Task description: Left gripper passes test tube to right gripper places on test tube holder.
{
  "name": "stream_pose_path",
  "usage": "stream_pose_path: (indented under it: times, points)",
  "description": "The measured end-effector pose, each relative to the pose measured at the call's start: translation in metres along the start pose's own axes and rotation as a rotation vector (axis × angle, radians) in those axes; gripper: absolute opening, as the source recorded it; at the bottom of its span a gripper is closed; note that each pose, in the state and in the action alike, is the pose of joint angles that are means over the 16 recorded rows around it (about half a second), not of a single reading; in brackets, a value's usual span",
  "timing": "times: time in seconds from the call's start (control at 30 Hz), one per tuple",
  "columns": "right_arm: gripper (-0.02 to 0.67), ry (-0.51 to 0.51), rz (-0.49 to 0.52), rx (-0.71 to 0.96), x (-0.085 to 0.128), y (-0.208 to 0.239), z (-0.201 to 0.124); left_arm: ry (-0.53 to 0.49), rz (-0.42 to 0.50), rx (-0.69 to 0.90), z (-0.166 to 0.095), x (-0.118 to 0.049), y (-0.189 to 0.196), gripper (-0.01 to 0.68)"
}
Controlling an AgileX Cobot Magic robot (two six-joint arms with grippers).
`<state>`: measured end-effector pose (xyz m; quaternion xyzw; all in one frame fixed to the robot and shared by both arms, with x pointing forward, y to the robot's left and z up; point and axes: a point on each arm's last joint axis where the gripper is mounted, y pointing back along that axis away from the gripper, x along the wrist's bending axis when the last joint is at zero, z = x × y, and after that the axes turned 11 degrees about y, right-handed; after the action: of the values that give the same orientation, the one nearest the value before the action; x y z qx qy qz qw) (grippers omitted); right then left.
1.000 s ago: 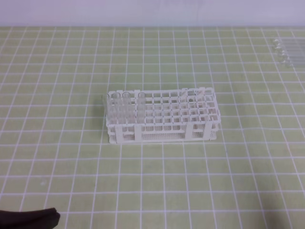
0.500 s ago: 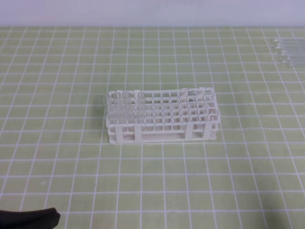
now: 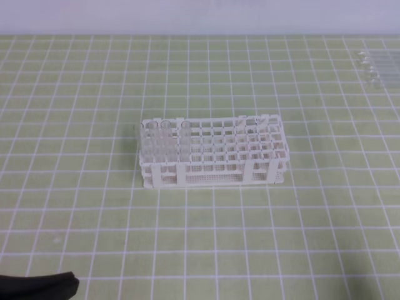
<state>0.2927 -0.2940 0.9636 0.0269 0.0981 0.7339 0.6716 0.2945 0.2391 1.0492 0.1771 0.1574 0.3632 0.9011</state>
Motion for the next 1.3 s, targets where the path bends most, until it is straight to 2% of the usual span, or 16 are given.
stream_pose_path:
  times: [0.17,0.33,0.5,0.7,1.03,1.3]
  points:
    - [-0.017,0.000,0.000,0.000,0.000,0.000,0.000,0.043,0.023,-0.097,0.008,0.003,0.001,-0.002]
    - [-0.017,0.000,0.000,0.001,0.000,0.000,0.000,0.093,0.094,-0.288,0.020,0.011,0.004,-0.002]
    - [-0.017,0.000,0.000,0.001,0.000,0.000,0.000,0.138,0.243,-0.496,0.025,0.026,0.012,-0.002]
    - [-0.017,0.000,0.000,0.001,0.000,0.000,0.000,0.175,0.465,-0.624,0.010,0.042,0.022,-0.002]
    - [-0.017,0.000,0.000,0.001,0.000,0.000,0.000,0.280,0.723,-0.565,-0.047,0.053,0.024,-0.002]
    - [-0.017,0.000,0.000,0.001,0.000,0.000,0.000,0.328,0.815,-0.472,-0.082,0.058,0.014,-0.002]
